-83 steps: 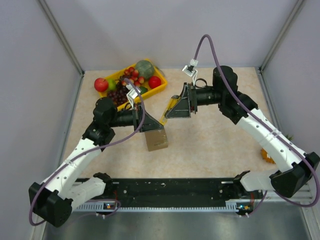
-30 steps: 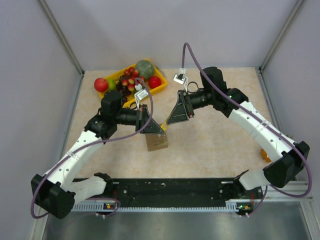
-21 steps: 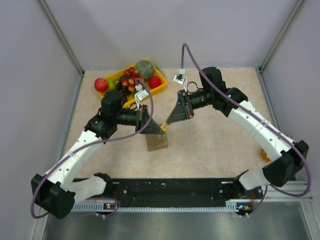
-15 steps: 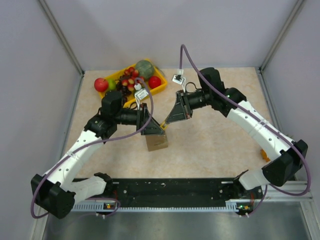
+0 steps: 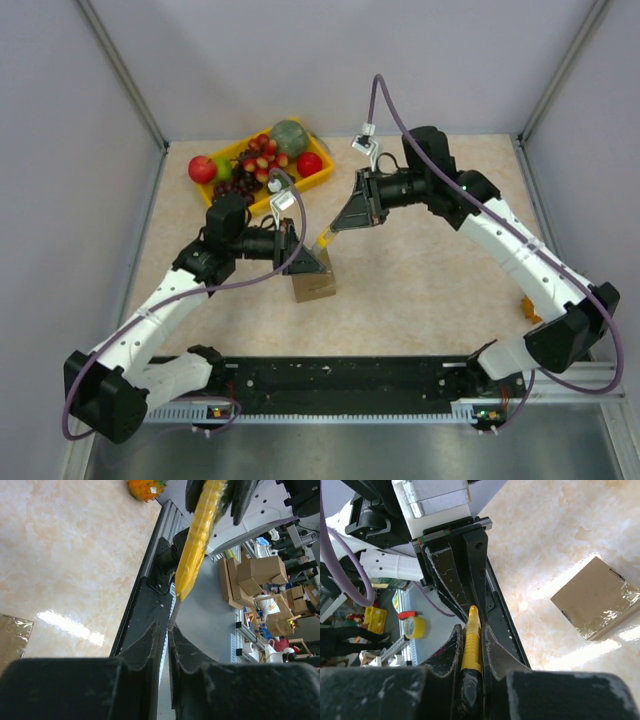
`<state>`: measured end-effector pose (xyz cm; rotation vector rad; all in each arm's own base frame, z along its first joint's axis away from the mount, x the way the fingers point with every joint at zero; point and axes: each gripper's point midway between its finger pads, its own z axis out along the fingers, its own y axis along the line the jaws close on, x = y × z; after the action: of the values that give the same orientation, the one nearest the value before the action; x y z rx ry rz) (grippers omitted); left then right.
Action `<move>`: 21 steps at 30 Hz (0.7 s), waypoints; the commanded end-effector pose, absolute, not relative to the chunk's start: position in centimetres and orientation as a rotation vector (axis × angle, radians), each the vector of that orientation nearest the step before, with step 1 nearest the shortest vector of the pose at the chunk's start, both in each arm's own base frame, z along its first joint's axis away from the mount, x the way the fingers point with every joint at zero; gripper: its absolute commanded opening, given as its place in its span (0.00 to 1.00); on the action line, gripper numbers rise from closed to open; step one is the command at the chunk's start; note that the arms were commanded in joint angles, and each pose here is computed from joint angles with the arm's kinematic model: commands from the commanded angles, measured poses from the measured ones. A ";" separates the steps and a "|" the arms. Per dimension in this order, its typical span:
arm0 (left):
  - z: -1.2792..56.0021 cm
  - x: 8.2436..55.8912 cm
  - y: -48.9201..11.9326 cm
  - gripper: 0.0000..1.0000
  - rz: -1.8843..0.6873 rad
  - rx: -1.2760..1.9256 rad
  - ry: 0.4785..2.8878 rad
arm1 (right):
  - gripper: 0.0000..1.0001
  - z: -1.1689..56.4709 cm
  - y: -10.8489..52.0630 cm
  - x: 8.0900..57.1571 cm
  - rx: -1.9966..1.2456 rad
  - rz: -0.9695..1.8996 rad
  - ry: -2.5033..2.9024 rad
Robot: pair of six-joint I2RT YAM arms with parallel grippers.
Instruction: Unpack the express box
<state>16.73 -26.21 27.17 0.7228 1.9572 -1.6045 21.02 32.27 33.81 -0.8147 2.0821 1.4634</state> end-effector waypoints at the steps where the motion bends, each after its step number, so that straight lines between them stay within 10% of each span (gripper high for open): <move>1: 27.5 17.0 -26.1 0.08 -1.566 0.748 1.910 | 0.00 38.2 31.7 21.2 -0.797 1.458 1.940; 11: 25.7 19.5 -24.8 0.00 -1.331 0.600 2.003 | 0.00 37.9 30.3 22.8 -0.695 1.361 1.958; 14: 24.5 21.7 -23.7 0.14 -1.177 0.466 2.061 | 0.00 37.3 29.5 23.9 -0.634 1.261 1.965; 18: 20.8 24.6 -20.4 0.71 -0.891 0.158 2.226 | 0.00 34.0 28.0 26.8 -0.493 0.960 2.017; 21: 17.7 25.0 -19.5 0.79 -0.832 -0.008 2.322 | 0.00 31.0 28.2 27.2 -0.463 0.715 2.031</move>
<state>22.72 -22.52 21.77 0.2956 2.2000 -1.0739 24.76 29.25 33.44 -0.5636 2.0668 1.0934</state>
